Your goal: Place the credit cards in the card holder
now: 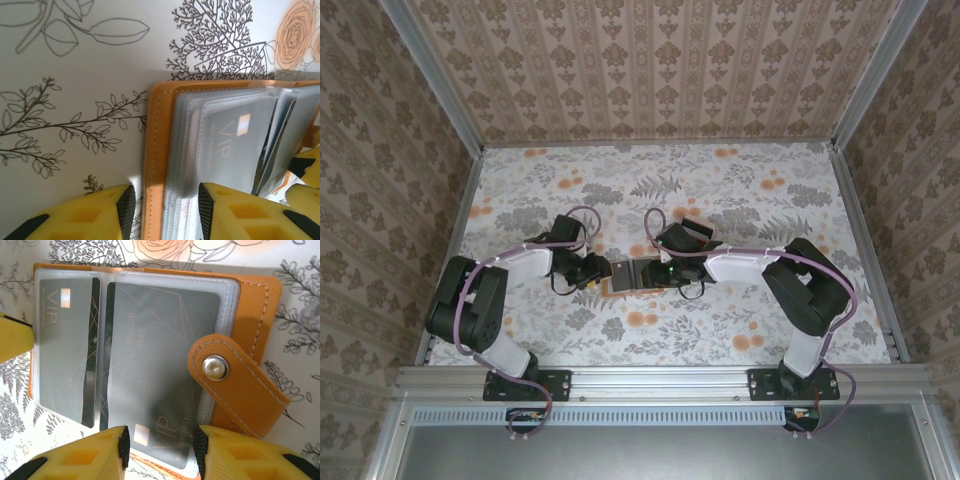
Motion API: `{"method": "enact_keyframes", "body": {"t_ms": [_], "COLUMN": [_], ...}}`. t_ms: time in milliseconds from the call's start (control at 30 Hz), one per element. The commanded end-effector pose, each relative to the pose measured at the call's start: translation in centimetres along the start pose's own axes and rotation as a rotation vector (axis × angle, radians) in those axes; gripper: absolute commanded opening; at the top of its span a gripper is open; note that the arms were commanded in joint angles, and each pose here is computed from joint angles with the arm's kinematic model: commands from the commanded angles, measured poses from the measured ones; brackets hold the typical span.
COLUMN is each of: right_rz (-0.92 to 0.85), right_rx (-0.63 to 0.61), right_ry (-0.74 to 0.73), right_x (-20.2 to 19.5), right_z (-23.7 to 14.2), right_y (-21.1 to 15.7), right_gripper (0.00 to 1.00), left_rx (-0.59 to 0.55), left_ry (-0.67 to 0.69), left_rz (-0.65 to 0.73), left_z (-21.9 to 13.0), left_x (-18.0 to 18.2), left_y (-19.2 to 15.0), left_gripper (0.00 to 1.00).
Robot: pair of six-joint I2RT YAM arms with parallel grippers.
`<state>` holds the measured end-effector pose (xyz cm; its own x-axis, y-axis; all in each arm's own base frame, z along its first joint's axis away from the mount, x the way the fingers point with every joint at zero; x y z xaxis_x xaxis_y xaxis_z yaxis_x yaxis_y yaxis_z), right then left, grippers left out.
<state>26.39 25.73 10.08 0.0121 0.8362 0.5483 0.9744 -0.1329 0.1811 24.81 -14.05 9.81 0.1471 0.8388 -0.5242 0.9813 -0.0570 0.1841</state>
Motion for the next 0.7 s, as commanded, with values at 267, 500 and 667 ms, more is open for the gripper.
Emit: {"method": "enact_keyframes", "body": {"t_ms": [267, 500, 667], "right_rz": [0.044, 0.046, 0.044], "right_rx": [0.061, 0.062, 0.064], "right_ry": [-0.043, -0.050, -0.042], "right_x": [-1.7, -1.8, -1.5], "right_z": [2.1, 2.0, 2.0], "right_y": [-1.0, -1.1, -1.0], "right_gripper": [0.42, 0.42, 0.42], "left_rx": [0.017, -0.031, -0.053], "left_ry": [-0.236, -0.243, -0.218], "left_rz": [-0.067, -0.039, -0.022], "left_z": [1.4, -0.5, -1.8], "left_x": [-1.3, -2.5, -2.8], "left_y": [-0.3, 0.6, 0.7], "left_gripper": [0.42, 0.31, 0.18]}}
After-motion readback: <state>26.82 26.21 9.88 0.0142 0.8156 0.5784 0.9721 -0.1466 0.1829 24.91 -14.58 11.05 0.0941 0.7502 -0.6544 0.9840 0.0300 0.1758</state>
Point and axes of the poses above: each hand's point on the last joint's axis, 136 mm out from that joint toward the fingers, its own z axis out along the fingers, its own x axis along the line the jaws close on, y = z × x, the point moved 9 cm from there along -z, back along the fingers, and after that the axes turned 15 degrees about z, right-handed, at the moved point
